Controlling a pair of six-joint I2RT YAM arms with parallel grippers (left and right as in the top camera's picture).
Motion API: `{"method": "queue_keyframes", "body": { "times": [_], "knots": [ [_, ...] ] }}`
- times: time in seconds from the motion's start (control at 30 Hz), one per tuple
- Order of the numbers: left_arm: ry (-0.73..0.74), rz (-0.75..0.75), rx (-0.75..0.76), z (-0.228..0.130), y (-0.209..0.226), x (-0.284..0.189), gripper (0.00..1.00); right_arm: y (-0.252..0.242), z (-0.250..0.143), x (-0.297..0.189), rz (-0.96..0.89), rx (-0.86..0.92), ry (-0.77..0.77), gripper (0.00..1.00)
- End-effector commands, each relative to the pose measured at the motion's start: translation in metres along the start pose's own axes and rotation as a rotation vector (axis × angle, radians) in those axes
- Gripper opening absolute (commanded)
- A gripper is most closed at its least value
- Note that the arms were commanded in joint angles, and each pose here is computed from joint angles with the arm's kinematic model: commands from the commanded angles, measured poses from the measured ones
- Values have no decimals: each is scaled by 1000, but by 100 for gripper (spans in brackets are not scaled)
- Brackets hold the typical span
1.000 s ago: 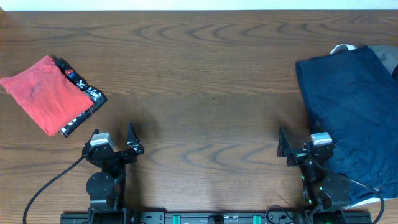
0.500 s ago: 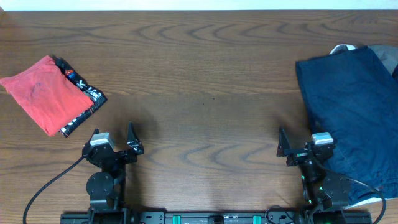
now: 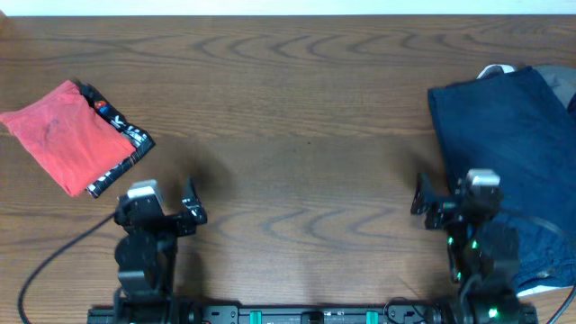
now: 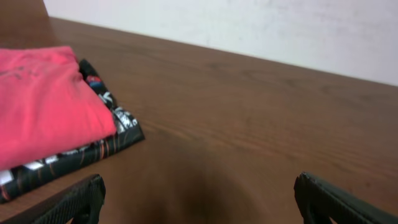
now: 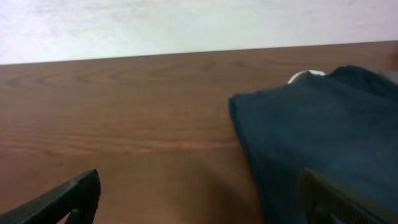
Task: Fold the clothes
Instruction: 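Move the right gripper over the navy shorts and grasp the fabric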
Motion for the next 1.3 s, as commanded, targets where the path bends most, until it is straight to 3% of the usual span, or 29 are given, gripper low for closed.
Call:
{"method": "queue_keyframes", "body": {
  "times": [0.0, 0.27, 0.53, 0.77, 1.13, 1.27],
  "knots": [
    [55, 7, 12, 22, -5, 0, 98, -4, 21, 13, -62, -22, 81, 99],
    [320, 16, 20, 41, -15, 14, 98, -16, 32, 78, -127, -131, 457, 99],
    [417, 36, 23, 31, -14, 28, 98, -47, 3, 133, -279, -139, 589, 98],
    [433, 40, 24, 29, -13, 31, 98, -72, -33, 158, -349, -121, 677, 70],
    [433, 40, 24, 29, -13, 31, 98, -81, -64, 179, -359, -96, 727, 58],
    [433, 40, 24, 29, -13, 31, 98, -81, -68, 182, -362, -94, 730, 40]
  ]
}}
Point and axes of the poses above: each gripper's point midway between its finger pads, its own x axis out along the fingers, its own y axis along the line the jaws close on, z = x × y, the point moved 6 cm from there along -x, back along the fingers, and after that the axes turned 1 degree about -x, right-handed, at the moved point
